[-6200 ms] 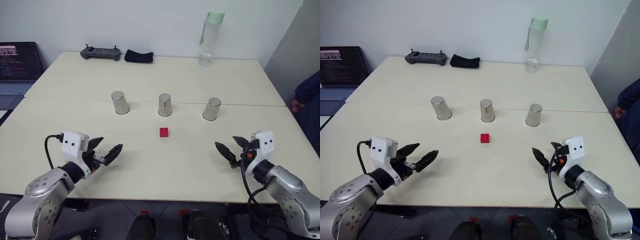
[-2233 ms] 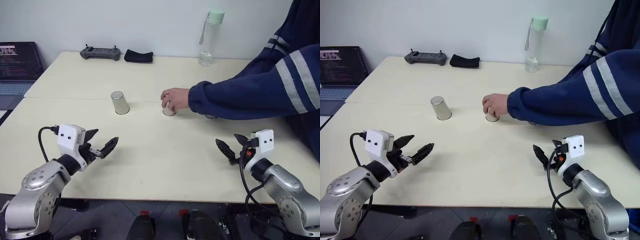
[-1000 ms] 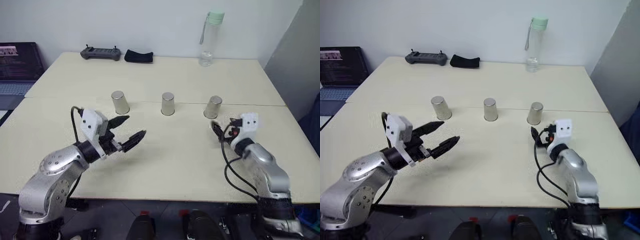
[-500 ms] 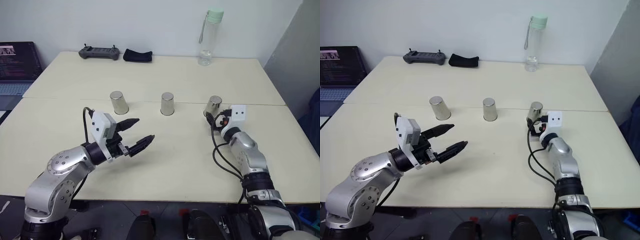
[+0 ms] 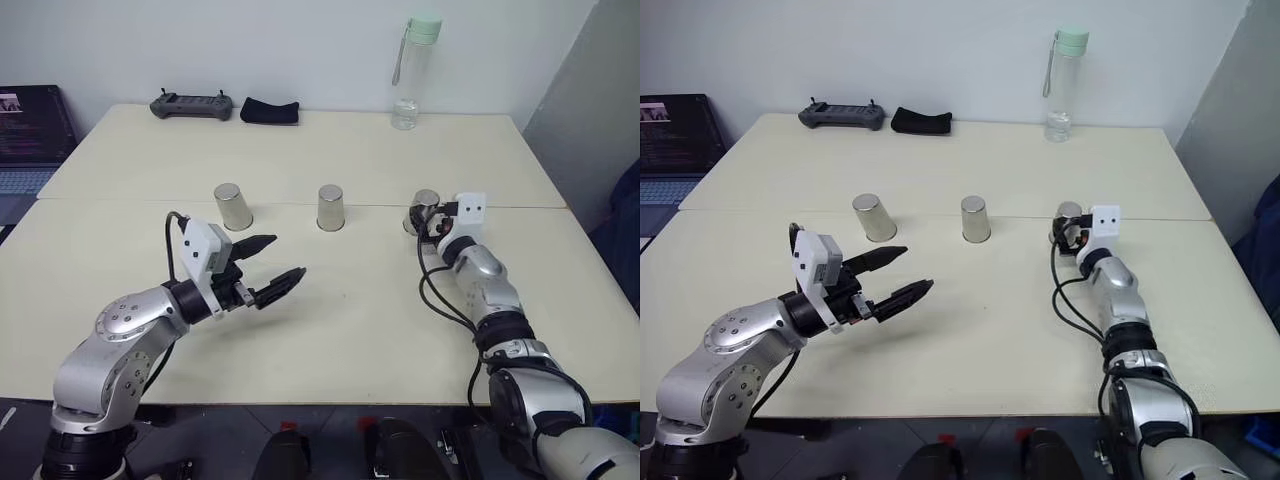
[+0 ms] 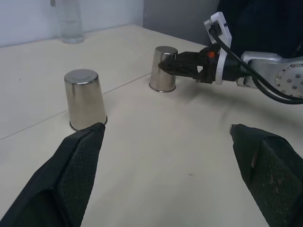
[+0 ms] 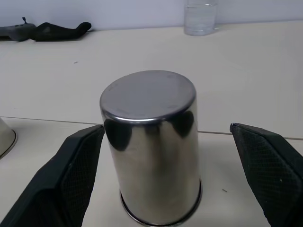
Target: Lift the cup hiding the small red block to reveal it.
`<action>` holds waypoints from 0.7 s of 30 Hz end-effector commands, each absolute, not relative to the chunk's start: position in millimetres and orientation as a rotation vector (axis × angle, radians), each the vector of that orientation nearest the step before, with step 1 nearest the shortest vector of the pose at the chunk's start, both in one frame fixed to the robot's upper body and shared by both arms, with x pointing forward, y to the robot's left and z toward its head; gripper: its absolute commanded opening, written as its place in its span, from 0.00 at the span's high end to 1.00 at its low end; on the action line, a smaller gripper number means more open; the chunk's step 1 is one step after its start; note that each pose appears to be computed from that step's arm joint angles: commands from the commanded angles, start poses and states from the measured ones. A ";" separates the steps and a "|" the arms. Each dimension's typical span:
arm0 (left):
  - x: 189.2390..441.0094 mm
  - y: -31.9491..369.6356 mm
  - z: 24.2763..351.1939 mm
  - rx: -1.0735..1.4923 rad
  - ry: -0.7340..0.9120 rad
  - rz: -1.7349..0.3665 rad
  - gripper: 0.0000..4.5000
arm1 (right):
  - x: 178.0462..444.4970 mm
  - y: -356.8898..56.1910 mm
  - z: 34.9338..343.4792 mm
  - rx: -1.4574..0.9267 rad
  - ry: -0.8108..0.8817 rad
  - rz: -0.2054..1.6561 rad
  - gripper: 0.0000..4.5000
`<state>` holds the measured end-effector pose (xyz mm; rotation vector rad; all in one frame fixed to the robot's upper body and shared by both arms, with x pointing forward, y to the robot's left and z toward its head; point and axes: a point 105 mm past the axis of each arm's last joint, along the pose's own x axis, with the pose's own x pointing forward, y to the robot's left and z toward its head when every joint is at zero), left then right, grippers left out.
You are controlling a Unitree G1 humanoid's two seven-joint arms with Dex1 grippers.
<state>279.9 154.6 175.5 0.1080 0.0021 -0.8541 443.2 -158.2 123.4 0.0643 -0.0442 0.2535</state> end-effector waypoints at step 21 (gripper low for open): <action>279.8 159.0 185.1 0.164 -0.040 -0.826 0.00 | 457.3 -161.7 139.7 0.018 -0.092 0.240 0.41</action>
